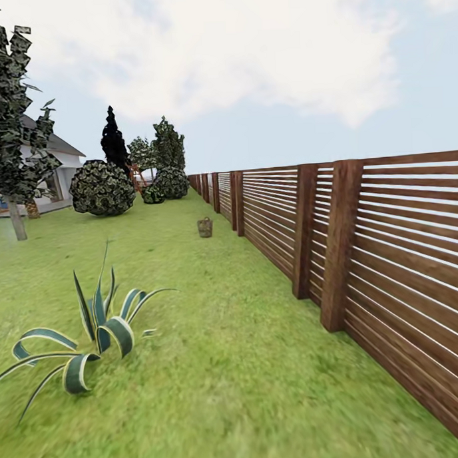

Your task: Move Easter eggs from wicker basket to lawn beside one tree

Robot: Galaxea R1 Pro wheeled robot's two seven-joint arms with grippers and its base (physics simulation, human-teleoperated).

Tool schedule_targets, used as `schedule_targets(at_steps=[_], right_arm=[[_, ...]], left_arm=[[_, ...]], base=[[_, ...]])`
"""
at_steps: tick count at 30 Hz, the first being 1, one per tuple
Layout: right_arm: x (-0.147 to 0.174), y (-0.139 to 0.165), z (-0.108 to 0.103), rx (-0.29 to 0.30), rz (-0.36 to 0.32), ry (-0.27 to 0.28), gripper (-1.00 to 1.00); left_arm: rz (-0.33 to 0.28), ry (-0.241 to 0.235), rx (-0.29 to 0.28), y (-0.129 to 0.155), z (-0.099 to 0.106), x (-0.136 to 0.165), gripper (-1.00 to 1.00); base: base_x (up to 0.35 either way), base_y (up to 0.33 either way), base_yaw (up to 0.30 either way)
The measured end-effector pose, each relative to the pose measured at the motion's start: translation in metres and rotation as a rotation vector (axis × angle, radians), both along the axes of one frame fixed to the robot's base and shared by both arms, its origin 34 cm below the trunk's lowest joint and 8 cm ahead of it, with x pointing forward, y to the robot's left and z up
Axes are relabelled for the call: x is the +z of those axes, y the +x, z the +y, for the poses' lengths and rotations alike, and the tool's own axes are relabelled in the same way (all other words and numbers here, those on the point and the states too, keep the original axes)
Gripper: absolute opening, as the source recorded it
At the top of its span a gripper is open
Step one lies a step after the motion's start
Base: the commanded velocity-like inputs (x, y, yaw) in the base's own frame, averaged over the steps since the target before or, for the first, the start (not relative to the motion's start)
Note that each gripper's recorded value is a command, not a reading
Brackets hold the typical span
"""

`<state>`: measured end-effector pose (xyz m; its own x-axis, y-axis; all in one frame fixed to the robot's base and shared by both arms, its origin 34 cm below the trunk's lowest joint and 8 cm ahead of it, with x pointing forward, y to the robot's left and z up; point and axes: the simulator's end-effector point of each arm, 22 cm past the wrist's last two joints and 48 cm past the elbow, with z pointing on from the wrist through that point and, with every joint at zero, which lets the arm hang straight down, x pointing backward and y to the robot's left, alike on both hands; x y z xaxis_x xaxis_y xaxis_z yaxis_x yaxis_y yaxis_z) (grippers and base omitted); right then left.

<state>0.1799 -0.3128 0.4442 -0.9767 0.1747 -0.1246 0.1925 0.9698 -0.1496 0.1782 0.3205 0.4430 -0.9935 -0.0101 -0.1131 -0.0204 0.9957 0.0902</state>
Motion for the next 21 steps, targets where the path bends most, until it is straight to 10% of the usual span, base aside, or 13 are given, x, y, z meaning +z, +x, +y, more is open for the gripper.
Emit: schedule_targets(at_steps=[21], right_arm=[[0.0, 0.0001, 0.0, 0.0, 0.0, 0.0, 1.0]], left_arm=[[0.0, 0.001, 0.0, -0.0001, 0.0006, 0.0, 1.0]], base=[[0.32, 0.0, 0.0]])
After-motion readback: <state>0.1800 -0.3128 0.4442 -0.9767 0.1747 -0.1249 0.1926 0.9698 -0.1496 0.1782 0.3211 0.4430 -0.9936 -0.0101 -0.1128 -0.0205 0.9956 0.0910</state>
